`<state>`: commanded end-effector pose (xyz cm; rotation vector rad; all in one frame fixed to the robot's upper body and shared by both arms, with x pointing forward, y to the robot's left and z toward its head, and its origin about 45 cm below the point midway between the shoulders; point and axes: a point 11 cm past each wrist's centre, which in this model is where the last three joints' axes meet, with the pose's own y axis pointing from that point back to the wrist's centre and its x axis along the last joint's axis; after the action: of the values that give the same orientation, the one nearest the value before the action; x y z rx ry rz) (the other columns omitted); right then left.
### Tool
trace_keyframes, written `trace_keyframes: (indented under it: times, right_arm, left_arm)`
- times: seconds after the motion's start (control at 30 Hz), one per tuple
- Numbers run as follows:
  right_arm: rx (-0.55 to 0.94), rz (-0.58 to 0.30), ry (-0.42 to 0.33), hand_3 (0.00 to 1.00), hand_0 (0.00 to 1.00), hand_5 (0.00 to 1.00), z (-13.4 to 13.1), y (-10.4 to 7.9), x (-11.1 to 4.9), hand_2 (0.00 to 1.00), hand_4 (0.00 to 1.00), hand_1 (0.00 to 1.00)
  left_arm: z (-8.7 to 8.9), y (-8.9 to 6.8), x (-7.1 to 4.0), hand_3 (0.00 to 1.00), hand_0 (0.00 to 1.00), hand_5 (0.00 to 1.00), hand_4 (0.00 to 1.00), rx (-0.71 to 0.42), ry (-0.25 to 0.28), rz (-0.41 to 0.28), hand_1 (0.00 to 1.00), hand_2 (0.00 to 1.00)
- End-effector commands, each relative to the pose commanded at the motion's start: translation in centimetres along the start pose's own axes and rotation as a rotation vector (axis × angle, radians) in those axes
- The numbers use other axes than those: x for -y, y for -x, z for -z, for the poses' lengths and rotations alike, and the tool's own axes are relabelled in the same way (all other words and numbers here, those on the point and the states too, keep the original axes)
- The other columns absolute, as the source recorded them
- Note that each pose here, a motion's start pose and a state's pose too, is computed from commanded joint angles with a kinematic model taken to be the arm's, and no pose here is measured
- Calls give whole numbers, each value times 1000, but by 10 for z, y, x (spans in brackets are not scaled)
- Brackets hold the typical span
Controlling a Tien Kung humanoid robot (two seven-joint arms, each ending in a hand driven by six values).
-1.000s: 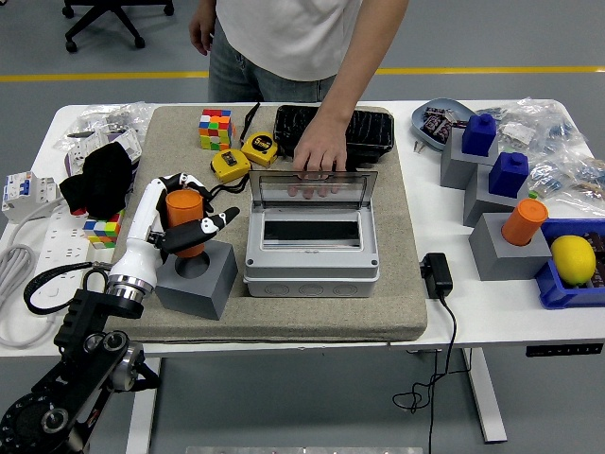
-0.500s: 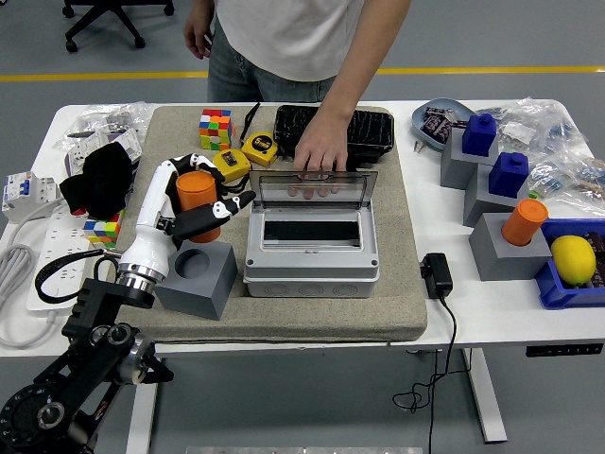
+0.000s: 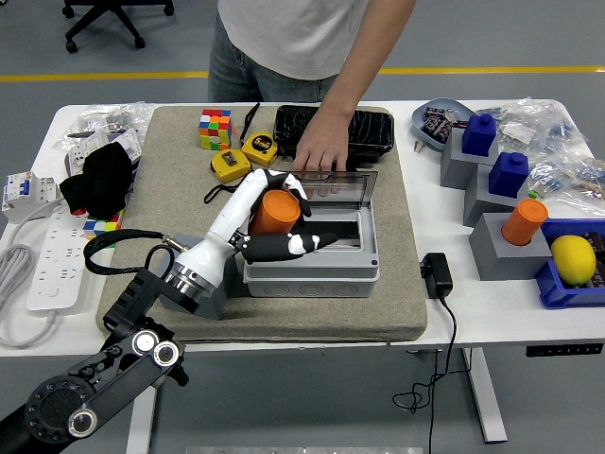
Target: Fetch the battery,place it into the box,close the lid of the box
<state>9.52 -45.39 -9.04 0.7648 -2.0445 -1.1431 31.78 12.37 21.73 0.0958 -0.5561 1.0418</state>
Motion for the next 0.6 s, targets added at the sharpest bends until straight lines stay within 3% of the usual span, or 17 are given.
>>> trace_keyframes:
  times: [0.33,0.43,0.47,0.6]
  right_arm:
    - [-11,-4,-3,795,974,998,3,-1,0,746,998,783]
    - [-15,-1,-5,795,974,998,4,-1,0,746,998,783]
    - [-16,-1,-6,795,974,998,4,0,0,746,998,783]
    - [-19,-2,-6,795,974,998,4,-1,0,746,998,783]
  left_arm:
    - [-11,25,17,31,30,197,937,359,151,128,2,2]
    - [-9,28,22,31,30,197,937,423,175,142,2,2]
    - [-7,29,24,29,33,274,938,449,184,148,2,2]
    - [0,32,33,29,33,274,938,519,193,161,2,2]
